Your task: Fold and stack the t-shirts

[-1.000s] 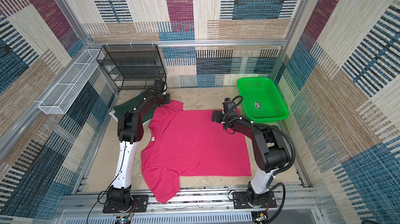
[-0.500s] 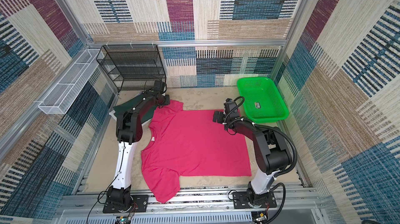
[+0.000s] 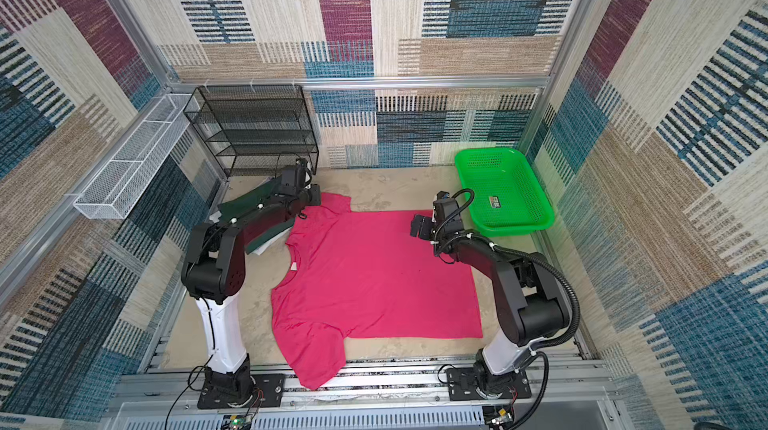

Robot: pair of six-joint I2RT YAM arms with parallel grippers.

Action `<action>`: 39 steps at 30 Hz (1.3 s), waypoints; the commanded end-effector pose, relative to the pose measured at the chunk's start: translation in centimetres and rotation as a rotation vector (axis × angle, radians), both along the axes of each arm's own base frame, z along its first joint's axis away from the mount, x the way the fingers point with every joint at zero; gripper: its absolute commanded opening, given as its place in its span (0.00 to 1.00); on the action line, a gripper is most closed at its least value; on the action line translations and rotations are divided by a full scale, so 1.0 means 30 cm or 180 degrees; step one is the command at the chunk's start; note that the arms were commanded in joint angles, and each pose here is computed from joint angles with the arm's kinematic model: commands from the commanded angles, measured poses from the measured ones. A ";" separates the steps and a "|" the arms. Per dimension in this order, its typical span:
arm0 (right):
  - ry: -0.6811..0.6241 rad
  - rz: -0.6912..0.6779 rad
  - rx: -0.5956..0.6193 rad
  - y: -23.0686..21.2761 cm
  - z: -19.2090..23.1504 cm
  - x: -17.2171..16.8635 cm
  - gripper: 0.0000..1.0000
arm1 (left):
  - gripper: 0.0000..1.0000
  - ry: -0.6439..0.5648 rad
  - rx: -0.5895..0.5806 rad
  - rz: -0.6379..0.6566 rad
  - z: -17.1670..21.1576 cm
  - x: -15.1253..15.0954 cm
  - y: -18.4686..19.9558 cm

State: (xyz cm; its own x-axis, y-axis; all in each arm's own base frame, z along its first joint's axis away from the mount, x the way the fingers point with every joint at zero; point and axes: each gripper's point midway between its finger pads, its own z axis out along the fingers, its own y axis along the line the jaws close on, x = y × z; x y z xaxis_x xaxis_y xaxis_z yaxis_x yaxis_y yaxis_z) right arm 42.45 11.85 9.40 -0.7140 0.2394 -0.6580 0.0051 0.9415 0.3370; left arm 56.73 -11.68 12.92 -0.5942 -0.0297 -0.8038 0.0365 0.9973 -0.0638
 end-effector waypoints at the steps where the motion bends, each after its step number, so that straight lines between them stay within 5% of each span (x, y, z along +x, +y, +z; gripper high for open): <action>1: -0.0111 0.0022 0.0119 0.019 0.032 0.015 0.99 | 0.35 -0.0090 0.0007 0.0100 0.040 0.008 0.031; 10: -0.0086 0.0026 0.0105 0.014 0.019 -0.002 0.99 | 0.34 0.0500 -0.0340 0.0087 -0.087 -0.036 0.065; 25: -0.0031 0.0055 0.0140 0.023 -0.003 -0.008 0.99 | 0.30 0.0874 -0.0520 0.0163 -0.151 -0.071 0.083; 32: 0.0038 -0.0138 -0.0013 -0.028 -0.026 -0.013 0.99 | 0.22 0.0892 -0.0554 0.0208 -0.152 -0.099 0.089; 39: 0.0008 -0.0626 -0.0316 -0.173 -0.024 0.125 0.99 | 0.08 0.0759 -0.0648 0.0106 -0.116 -0.105 0.070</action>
